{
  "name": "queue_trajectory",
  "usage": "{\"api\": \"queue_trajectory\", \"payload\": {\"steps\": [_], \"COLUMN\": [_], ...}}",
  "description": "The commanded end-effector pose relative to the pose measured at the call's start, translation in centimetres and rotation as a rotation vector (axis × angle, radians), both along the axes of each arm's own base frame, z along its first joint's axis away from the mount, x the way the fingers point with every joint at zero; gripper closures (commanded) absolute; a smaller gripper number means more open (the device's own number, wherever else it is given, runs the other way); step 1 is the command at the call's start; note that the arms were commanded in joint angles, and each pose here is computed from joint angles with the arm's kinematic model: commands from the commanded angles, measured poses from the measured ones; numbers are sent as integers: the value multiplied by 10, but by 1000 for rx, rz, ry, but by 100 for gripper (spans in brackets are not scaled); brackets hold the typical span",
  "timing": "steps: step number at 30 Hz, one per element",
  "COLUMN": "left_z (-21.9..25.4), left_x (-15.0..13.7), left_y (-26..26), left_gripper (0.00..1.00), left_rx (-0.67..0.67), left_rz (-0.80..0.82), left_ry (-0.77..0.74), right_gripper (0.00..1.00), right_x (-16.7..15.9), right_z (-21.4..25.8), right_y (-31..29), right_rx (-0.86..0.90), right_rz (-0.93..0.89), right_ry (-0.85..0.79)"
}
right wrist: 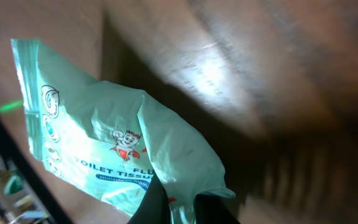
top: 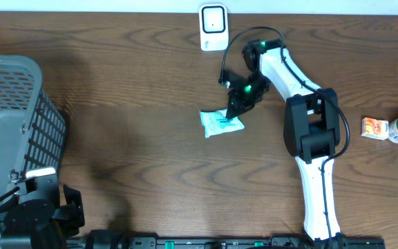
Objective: Scan the item barcode
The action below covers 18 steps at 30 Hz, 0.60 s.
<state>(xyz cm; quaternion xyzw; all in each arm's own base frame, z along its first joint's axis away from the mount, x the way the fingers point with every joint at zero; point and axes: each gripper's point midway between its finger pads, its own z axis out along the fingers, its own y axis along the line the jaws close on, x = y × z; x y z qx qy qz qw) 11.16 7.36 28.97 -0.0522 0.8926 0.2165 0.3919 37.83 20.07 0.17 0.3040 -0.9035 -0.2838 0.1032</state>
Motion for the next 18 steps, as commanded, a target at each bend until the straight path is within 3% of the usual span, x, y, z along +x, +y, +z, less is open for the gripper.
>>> {"api": "queue_trajectory", "payload": {"steps": [1, 6, 8, 12, 18], "left_z": [3, 3, 3, 3, 3], "left_x": [-2, -2, -2, -2, -2], "left_y": [3, 3, 3, 3, 3], "left_gripper": [17, 17, 17, 16, 17], "left_rx": [19, 19, 19, 19, 19], "left_rz": [4, 4, 4, 4, 4], "left_ry": [-4, -4, -4, -4, -4], "right_gripper": [98, 99, 99, 99, 98], "right_x": [-27, -9, 8, 55, 56], "right_z": [-39, 34, 46, 87, 133], "right_y": [-9, -6, -29, -119, -149], "right_rx": [-74, -25, -202, -845, -1215], "right_rz": [42, -11, -65, -366, -485], "right_ry": [121, 90, 1, -334, -565]}}
